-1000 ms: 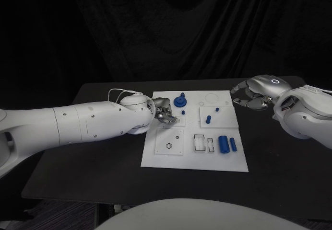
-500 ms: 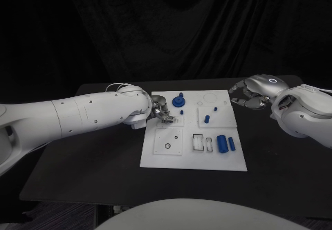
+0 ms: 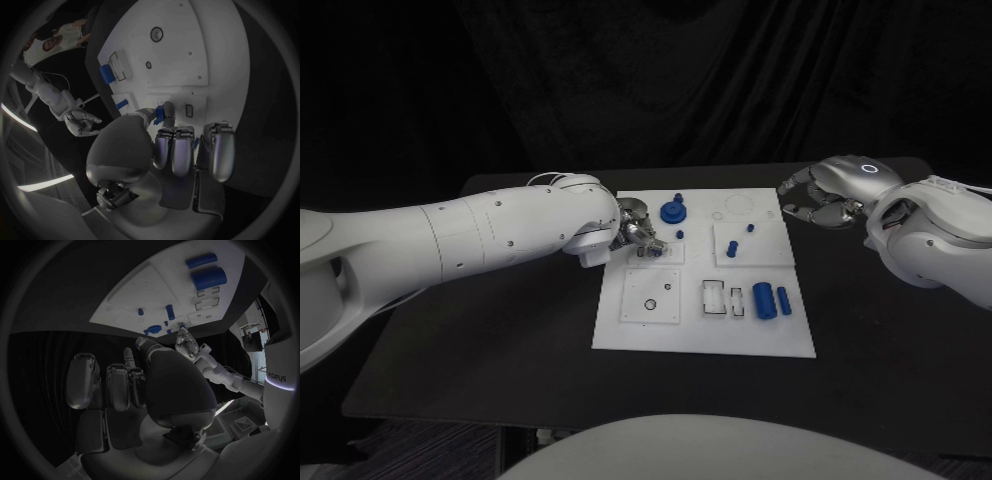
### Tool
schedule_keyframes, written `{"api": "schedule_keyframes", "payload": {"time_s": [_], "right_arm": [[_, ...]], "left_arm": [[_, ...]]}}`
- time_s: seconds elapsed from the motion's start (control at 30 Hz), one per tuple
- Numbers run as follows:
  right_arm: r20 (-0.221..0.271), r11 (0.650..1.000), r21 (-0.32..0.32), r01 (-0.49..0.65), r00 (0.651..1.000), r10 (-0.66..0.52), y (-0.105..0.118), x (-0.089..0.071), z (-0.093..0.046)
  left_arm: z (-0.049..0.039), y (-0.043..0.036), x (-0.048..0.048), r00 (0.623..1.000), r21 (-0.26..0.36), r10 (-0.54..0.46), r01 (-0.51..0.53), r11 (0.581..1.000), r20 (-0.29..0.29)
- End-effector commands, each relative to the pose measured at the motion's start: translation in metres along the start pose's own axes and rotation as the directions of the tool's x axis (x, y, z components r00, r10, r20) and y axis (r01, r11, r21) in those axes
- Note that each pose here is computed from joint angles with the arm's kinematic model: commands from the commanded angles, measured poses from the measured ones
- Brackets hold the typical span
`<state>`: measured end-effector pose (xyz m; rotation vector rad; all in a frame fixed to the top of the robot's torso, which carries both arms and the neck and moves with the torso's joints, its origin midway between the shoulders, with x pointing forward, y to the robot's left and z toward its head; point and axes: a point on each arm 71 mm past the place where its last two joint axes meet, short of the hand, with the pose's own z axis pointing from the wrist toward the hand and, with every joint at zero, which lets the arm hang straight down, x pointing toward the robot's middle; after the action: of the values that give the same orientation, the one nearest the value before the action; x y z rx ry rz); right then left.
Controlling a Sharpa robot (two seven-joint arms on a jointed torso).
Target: Assemble the parts on the task board
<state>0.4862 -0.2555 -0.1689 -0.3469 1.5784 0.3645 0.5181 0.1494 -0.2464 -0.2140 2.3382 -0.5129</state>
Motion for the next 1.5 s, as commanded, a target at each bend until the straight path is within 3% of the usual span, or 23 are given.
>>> {"api": "schedule_keyframes", "payload": {"time_s": [0.03, 0.37, 1.03, 1.5], "right_arm": [[0.006, 1.000, 0.013, 0.001, 1.000, -0.001, -0.0013, 0.0003, -0.0002], [0.005, 1.000, 0.012, 0.001, 1.000, -0.001, -0.0006, 0.0005, 0.0007], [0.003, 1.000, 0.013, 0.001, 1.000, -0.001, -0.0006, 0.0006, 0.0005], [0.003, 1.000, 0.013, 0.001, 1.000, -0.001, -0.0007, 0.0006, 0.0006]], "left_arm": [[-0.0001, -0.0004, -0.0030, 1.000, -0.027, 0.003, -0.002, 1.000, 0.030], [0.0022, -0.0001, -0.0019, 1.000, -0.064, 0.026, -0.025, 0.998, 0.015], [0.0067, 0.0012, -0.0020, 1.000, -0.058, 0.029, -0.029, 0.998, 0.006], [0.0063, -0.0025, 0.0024, 0.999, -0.039, 0.034, -0.034, 0.999, -0.007]]}}
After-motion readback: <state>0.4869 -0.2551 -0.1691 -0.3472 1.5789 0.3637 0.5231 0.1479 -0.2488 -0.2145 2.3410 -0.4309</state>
